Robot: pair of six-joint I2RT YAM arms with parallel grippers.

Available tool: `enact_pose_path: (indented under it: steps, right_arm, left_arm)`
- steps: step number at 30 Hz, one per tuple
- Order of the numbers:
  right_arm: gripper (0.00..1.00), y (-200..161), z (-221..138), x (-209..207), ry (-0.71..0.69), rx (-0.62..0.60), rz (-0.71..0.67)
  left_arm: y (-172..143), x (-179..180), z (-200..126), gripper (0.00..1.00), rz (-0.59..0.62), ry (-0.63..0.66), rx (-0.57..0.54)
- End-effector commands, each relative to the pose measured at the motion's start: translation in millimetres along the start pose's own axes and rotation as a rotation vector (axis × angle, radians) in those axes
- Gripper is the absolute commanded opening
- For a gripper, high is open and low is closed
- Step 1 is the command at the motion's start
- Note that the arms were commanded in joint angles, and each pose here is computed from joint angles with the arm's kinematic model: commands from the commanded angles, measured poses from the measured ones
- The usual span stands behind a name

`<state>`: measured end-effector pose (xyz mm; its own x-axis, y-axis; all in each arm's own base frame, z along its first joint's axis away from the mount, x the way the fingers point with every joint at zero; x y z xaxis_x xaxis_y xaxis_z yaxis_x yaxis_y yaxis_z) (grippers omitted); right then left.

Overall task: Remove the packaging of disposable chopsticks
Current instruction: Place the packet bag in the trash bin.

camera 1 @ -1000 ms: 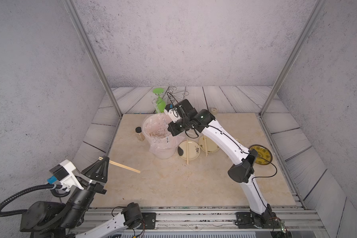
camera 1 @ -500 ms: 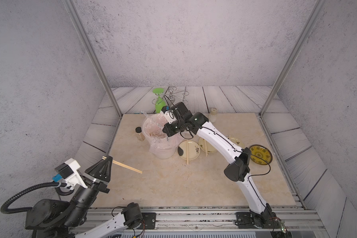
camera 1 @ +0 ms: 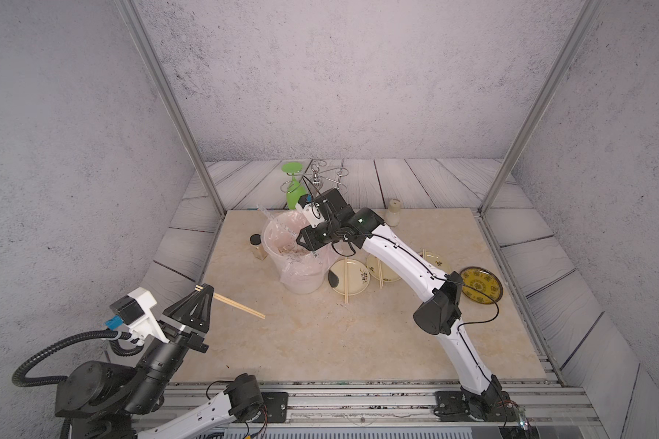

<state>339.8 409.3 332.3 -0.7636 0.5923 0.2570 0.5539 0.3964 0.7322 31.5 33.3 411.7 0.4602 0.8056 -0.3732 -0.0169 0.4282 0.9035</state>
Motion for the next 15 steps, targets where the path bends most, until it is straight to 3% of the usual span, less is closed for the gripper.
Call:
enact_pose_path:
  steps: [1, 15]
  right_arm:
    - [0.44, 19.3, -51.9, 15.3, -0.009, -0.096, -0.046]
    - [0.48, 8.5, -81.9, 26.6, -0.039, -0.053, -0.06]
  left_arm:
    - [2.5, -4.3, 5.1, 0.0, 0.005, 0.008, -0.013]
    - [0.5, -10.7, 14.1, 0.0, 0.021, 0.011, 0.002]
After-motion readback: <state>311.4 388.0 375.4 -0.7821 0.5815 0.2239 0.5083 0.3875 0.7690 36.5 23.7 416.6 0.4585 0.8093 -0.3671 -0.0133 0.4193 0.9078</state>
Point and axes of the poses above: each gripper's point midway between its finger pads, its own z axis out along the fingers, its own x axis along the line the jaws close on, y = z × x, the point moved 10 cm from there along -z, back along the fingers, and after that the axes turned 2 degrees about -z, right-handed, at the moved point
